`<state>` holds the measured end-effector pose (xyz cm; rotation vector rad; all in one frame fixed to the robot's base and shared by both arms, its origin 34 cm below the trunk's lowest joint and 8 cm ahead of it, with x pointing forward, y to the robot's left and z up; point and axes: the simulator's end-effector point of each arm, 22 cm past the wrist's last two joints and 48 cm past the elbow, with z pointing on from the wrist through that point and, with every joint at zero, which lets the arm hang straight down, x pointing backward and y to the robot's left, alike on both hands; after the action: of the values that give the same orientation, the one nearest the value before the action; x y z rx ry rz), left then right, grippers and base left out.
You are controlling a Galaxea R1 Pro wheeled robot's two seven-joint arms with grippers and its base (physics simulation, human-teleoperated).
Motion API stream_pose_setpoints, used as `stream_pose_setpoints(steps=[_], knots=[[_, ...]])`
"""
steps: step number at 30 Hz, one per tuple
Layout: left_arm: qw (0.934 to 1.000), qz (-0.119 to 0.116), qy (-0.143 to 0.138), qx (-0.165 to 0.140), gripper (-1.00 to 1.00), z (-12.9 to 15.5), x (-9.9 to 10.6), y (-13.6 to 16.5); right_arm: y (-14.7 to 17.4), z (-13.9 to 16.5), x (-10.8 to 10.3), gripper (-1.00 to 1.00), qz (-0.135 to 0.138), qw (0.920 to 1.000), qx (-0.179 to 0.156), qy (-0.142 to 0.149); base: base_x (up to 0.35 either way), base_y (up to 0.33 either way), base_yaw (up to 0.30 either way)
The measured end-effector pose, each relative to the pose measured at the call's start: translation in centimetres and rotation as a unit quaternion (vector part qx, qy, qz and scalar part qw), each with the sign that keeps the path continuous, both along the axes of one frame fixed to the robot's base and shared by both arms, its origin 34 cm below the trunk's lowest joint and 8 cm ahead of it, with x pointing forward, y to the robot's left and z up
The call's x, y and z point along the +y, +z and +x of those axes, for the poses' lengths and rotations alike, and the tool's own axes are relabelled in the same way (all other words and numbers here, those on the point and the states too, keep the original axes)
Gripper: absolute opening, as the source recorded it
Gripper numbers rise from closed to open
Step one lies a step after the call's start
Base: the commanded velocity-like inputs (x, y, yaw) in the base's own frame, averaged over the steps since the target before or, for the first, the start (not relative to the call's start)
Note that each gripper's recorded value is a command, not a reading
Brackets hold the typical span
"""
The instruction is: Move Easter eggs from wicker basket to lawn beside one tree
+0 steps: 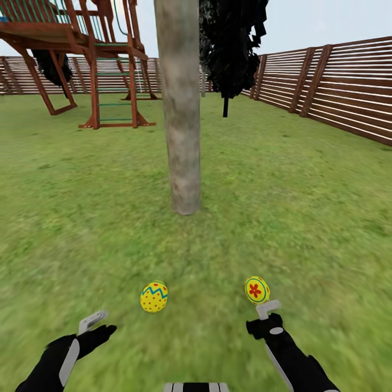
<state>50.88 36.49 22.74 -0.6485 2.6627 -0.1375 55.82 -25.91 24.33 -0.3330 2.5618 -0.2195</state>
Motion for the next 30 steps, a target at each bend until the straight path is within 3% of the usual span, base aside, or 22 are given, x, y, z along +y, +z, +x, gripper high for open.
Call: stream_pose_setpoints(steps=[10,30], knots=[[0.9998,-0.001,0.000,-0.021,1.00,1.1,-0.1,1.9,2.0,1.0,0.5,1.00,0.003,0.9998,-0.020,0.001,-0.001,0.000,0.290],[0.9998,-0.005,-0.003,-0.021,1.00,2.4,-0.9,6.3,6.5,2.2,0.7,1.00,0.002,0.9998,-0.020,0.006,0.000,0.000,0.290]])
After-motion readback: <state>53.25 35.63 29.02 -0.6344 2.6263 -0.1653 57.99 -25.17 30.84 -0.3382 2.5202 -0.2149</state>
